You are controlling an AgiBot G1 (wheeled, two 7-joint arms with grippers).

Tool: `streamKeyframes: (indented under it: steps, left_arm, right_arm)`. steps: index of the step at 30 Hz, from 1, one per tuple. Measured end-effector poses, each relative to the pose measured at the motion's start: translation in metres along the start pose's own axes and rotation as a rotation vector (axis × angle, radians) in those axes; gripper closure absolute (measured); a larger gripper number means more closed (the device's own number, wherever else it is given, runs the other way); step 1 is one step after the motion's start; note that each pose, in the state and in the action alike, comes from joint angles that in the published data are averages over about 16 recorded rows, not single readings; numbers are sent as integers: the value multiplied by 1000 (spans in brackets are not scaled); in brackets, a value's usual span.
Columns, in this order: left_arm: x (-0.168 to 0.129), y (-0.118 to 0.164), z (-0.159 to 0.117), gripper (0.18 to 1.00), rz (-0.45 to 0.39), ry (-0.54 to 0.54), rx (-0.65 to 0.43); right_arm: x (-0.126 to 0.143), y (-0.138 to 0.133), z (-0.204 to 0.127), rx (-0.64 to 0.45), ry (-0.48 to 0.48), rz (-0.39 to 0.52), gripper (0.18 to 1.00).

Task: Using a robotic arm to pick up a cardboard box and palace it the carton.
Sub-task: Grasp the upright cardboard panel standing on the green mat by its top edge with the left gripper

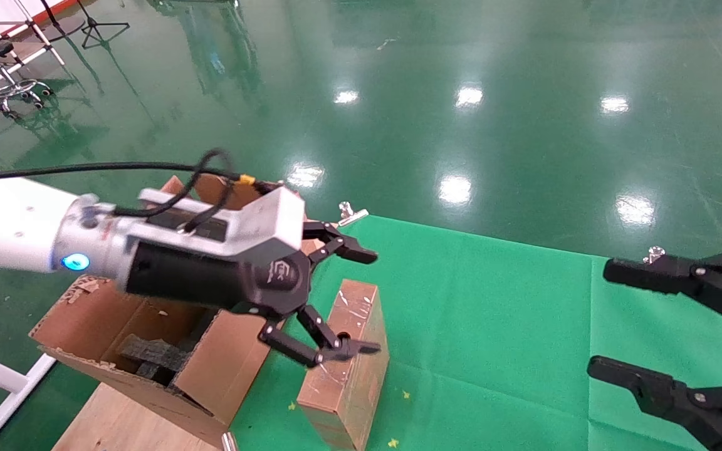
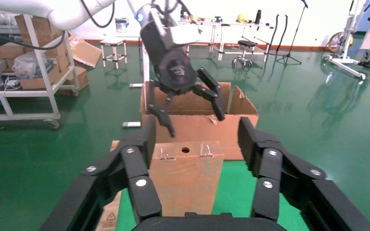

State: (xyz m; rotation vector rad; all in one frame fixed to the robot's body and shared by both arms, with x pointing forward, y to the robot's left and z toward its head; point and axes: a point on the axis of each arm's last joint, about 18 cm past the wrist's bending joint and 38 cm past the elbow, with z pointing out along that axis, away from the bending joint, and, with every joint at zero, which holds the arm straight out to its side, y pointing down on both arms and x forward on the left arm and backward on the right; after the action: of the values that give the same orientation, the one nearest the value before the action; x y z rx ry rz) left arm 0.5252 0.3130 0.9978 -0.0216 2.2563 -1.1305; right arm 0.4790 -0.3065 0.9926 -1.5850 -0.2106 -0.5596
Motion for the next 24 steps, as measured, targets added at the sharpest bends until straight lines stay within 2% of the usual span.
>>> streamKeyframes:
  steps: [9, 15, 24]
  left_arm:
    - [-27, -11, 20, 183, -234, -74, -214]
    - [-36, -25, 32, 183, -419, -108, -294]
    - [-34, -34, 44, 183, -644, -120, -402]
  right_arm:
    - [0, 0, 0, 0, 0, 0, 623]
    - [0, 0, 0, 0, 0, 0, 752]
    - [0, 0, 0, 0, 0, 0, 888]
